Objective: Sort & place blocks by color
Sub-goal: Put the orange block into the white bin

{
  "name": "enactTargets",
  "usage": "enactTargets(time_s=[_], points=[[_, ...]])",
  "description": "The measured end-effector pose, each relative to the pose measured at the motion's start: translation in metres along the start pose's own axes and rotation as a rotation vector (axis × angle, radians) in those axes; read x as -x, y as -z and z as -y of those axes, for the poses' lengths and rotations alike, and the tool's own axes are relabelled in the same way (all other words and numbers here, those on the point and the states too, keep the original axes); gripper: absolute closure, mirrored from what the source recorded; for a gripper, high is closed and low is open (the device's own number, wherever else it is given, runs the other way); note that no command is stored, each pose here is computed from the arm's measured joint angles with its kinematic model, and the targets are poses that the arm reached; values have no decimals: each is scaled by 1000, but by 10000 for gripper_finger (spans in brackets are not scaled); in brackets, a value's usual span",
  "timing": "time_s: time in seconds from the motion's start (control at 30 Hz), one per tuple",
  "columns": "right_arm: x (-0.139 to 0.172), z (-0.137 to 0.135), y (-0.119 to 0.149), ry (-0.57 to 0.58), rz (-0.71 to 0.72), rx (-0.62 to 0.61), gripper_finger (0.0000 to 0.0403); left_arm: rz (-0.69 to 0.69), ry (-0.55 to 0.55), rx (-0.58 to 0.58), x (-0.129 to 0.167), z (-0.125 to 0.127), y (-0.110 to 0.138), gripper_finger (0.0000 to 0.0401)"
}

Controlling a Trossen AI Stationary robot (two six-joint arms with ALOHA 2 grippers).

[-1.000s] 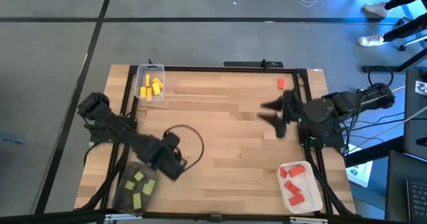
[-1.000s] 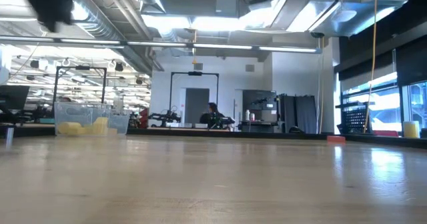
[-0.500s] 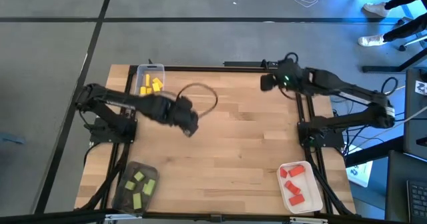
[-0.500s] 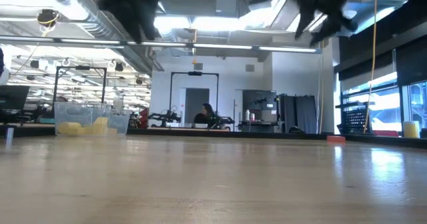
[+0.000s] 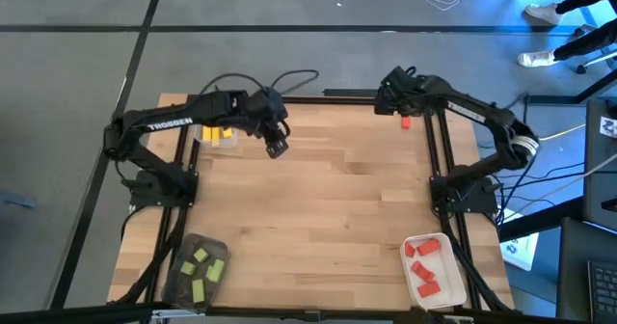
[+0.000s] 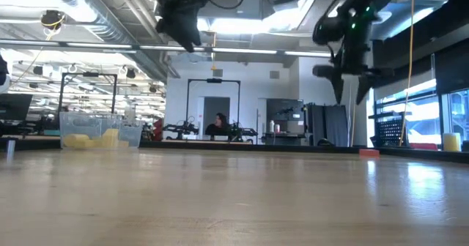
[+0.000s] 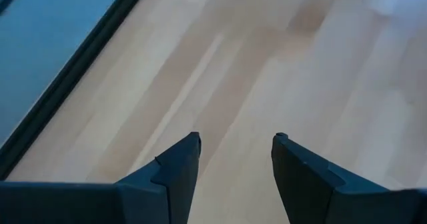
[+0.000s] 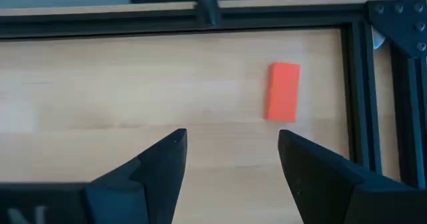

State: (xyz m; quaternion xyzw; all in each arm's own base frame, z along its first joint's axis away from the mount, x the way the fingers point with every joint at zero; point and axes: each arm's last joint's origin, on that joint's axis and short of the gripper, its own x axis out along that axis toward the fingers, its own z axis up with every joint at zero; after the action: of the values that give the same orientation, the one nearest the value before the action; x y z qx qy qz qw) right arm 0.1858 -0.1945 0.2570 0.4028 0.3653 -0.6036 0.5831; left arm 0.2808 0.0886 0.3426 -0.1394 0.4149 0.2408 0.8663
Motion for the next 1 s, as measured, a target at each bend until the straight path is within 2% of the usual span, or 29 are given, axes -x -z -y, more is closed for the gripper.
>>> enactTargets(time_s=[0.1, 0.3, 0.7, 0.87, 1.0], points=[[-17, 3, -7, 51, -33, -23, 166, 20, 48, 6, -2, -13, -6, 225], [-50, 17, -22, 144, -108, -56, 166, 58, 56, 58, -6, -34, -15, 225], [-82, 39, -37, 182, -219, -25, 166, 184, 2, 84, -6, -63, -29, 225], [-100, 42, -39, 102, -316, 25, 166, 194, -16, 104, -5, -72, -30, 225], [-110, 41, -40, 79, -364, 13, 166, 195, -20, 108, -5, -74, -30, 225]])
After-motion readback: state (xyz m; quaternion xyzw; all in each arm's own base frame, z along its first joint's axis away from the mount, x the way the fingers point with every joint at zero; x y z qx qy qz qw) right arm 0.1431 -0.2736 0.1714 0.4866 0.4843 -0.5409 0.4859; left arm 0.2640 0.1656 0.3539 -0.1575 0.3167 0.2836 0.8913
